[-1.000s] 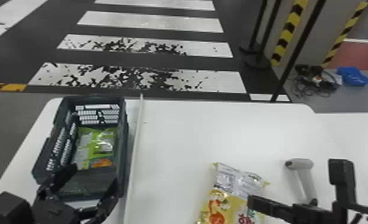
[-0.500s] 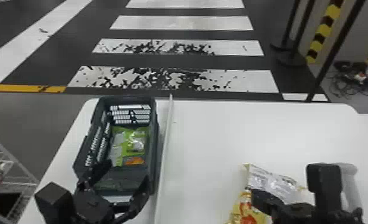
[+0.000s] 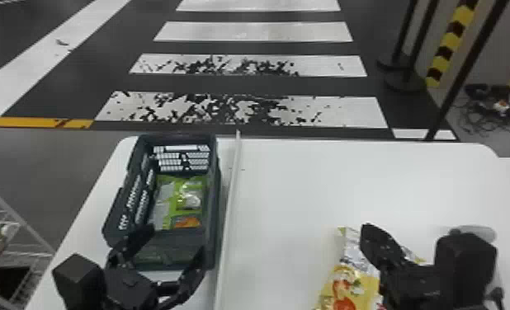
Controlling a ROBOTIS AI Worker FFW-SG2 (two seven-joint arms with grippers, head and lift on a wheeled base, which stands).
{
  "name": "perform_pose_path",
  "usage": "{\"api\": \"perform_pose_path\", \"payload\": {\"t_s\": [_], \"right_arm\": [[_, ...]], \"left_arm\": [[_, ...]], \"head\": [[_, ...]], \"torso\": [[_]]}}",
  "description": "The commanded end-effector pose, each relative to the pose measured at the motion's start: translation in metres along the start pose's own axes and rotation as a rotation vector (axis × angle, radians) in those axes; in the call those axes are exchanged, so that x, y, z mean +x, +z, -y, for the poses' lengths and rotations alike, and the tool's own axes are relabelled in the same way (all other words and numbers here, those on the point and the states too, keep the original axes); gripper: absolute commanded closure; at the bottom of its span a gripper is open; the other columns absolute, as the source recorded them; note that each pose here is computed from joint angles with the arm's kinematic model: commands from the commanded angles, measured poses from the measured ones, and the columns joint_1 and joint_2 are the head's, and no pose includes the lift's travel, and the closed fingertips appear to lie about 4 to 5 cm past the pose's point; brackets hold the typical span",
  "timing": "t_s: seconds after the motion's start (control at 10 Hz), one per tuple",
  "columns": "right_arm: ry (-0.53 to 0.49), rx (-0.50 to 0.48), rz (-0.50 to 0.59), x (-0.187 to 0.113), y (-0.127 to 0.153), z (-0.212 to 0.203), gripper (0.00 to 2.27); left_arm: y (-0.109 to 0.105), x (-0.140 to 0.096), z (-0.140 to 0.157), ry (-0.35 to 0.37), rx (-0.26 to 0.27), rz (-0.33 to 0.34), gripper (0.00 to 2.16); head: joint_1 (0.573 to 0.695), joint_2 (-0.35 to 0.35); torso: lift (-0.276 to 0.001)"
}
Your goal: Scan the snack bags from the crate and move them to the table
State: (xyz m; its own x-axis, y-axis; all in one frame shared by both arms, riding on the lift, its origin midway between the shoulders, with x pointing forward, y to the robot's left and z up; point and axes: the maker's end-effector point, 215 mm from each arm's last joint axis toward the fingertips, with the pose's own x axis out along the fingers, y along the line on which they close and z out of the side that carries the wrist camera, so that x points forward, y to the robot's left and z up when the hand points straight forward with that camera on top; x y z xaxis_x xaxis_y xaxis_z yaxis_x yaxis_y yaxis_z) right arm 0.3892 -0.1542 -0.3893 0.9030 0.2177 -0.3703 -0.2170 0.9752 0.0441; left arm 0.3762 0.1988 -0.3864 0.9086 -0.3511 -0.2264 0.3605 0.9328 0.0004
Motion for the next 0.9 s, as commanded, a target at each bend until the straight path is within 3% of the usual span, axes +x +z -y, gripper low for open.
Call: {"api": "perform_pose_path", "payload": {"t_s": [0.0,0.2,0.4,0.8], "right_arm": [[0.011,0.001,0.054,-0.010,0.002,-0.010,2.24],[-0.029,-0.033,0.038,-0.017,-0.024,-0.015,2.24],[-0.090,-0.009,0.066,-0.008,-0.049,-0.002,2.24],[-0.108,0.049,0.049,0.005,-0.080,-0.002,2.24]], "left_arm": [[0.002,0.002,-0.001,0.002,-0.007,0.006,0.03],[0.004,0.003,-0.002,0.003,-0.012,0.012,0.03],[0.006,0.003,-0.004,0.006,-0.013,0.015,0.03],[0.002,0.006,-0.007,0.011,-0.013,0.008,0.03]], "head": [[0.695,0.061],[0.695,0.082],[0.695,0.078],[0.695,0.071]], "torso": [[-0.095],[-0.095],[-0.095],[-0.095]]}}
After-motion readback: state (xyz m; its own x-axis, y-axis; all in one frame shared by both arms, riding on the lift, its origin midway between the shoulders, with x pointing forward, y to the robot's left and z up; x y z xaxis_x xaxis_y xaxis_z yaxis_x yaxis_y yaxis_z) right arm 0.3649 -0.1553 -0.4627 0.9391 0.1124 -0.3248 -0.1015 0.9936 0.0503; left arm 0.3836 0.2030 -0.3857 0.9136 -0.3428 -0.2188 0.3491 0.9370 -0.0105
